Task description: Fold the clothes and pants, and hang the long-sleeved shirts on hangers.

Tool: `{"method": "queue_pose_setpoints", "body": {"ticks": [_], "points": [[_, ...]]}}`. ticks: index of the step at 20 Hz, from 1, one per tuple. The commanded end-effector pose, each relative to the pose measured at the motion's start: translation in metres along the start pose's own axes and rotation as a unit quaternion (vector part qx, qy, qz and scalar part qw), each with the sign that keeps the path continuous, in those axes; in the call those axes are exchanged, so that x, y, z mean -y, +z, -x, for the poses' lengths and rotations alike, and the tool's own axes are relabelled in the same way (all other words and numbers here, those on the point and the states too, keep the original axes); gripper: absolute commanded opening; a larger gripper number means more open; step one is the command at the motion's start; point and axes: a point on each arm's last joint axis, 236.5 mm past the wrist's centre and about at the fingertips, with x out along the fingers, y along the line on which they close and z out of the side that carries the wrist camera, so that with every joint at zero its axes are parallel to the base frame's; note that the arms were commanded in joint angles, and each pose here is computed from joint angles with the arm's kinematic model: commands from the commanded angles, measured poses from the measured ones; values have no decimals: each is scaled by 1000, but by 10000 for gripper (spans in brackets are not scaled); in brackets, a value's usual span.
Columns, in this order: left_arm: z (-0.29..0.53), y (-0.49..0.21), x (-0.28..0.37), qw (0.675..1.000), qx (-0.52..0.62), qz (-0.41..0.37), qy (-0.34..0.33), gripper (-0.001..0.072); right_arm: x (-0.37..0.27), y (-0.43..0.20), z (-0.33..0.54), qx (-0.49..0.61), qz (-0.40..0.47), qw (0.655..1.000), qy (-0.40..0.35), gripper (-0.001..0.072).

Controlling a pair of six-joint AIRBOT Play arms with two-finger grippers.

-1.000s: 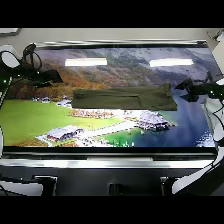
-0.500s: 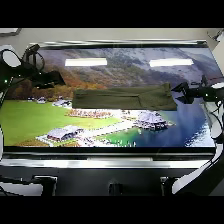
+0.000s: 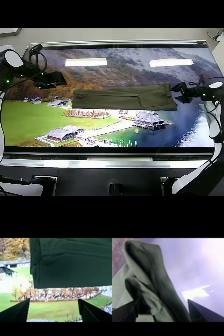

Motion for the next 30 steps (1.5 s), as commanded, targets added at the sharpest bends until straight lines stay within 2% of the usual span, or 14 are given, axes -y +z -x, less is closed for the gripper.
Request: {"method": "queue_pose_setpoints", "body": {"ticks": [1,7,9,10,11,15,16,17,18,19,20,24,30], "points": [[0,0,1,1000,0,-2,0,705,-1,-17,-16,-26,33,999,-33,668],[0,0,1,1000,1,-6,0,705,-12,-45,-34,-69,74,993,-63,664],[0,0,1,1000,1,-6,0,704,-11,-48,-37,-72,80,992,-73,625],[0,1,1,1000,1,-6,-1,704,-10,-48,-37,-72,80,991,-78,527],[0,1,1,1000,2,-6,-1,704,-10,-49,-39,-72,82,990,-84,466],[0,2,2,1000,3,-6,-1,703,-15,-45,-39,-61,85,991,-80,88],[0,2,2,1000,3,-6,-1,702,-18,-44,-37,-58,86,991,-79,35],[-1,1,3,1000,3,-7,-2,699,-22,-41,-34,-52,89,992,-77,35],[-1,1,4,1000,3,-6,-3,574,-28,-39,-28,-45,92,992,-74,34],[-1,1,7,1000,3,-6,-7,276,-34,-35,-21,-36,98,992,-72,34],[-3,3,16,1000,8,-7,-20,14,-42,-33,-13,-28,103,992,-69,34],[-32,18,81,994,37,53,-84,22,-67,-31,16,-13,120,991,-60,34],[-163,-54,211,983,-42,135,-118,20,-96,-39,54,-5,129,990,-51,34]]}}
